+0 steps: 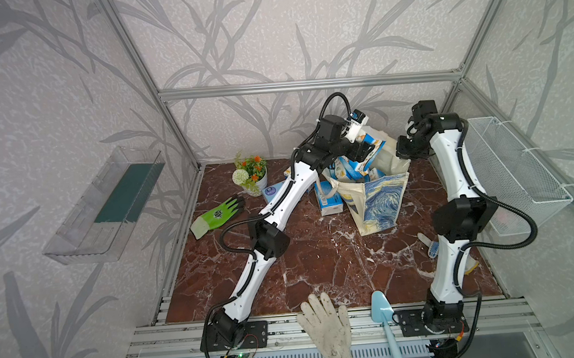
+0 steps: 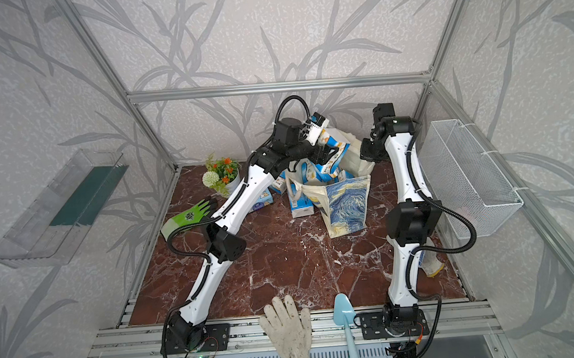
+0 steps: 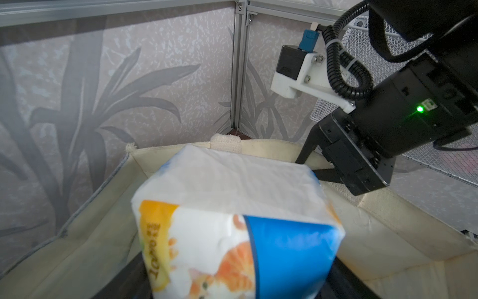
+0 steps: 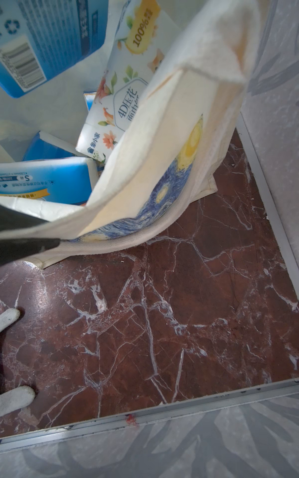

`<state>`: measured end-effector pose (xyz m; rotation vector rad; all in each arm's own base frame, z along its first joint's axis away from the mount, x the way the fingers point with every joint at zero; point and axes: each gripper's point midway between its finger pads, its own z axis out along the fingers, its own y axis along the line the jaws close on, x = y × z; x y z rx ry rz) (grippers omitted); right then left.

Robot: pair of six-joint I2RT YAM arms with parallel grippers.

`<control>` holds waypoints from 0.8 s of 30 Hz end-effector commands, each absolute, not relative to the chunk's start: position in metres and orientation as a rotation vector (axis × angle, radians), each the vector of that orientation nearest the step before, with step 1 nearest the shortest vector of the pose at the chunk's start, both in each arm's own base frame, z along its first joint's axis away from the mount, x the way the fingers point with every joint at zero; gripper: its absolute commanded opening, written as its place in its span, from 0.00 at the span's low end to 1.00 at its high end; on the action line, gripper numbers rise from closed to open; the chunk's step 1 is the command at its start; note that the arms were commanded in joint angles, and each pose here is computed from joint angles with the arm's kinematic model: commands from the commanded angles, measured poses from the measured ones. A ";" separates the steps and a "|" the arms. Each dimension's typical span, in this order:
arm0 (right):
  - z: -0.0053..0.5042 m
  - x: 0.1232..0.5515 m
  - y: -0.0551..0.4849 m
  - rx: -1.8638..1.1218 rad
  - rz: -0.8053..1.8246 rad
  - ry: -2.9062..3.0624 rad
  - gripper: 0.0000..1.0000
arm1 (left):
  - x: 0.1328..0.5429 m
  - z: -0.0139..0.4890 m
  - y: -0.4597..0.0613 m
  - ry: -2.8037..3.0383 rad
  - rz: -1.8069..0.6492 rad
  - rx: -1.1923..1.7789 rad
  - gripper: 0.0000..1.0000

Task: Put tissues into the canvas bag
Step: Place the pack of facial tissues in the canvas bag.

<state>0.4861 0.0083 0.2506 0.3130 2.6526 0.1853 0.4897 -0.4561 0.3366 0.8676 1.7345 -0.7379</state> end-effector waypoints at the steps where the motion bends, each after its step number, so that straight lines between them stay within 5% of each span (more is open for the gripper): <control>1: 0.261 0.487 0.012 0.300 0.199 2.627 0.06 | 0.484 0.343 -0.460 1.719 -0.770 0.870 0.83; 15: 0.264 0.488 0.012 0.296 0.199 2.620 0.06 | 0.479 0.331 -0.460 1.773 -0.783 0.885 0.93; 24: 0.266 0.489 0.012 0.299 0.203 2.615 0.06 | 0.463 0.375 -0.449 1.690 -0.778 0.906 0.94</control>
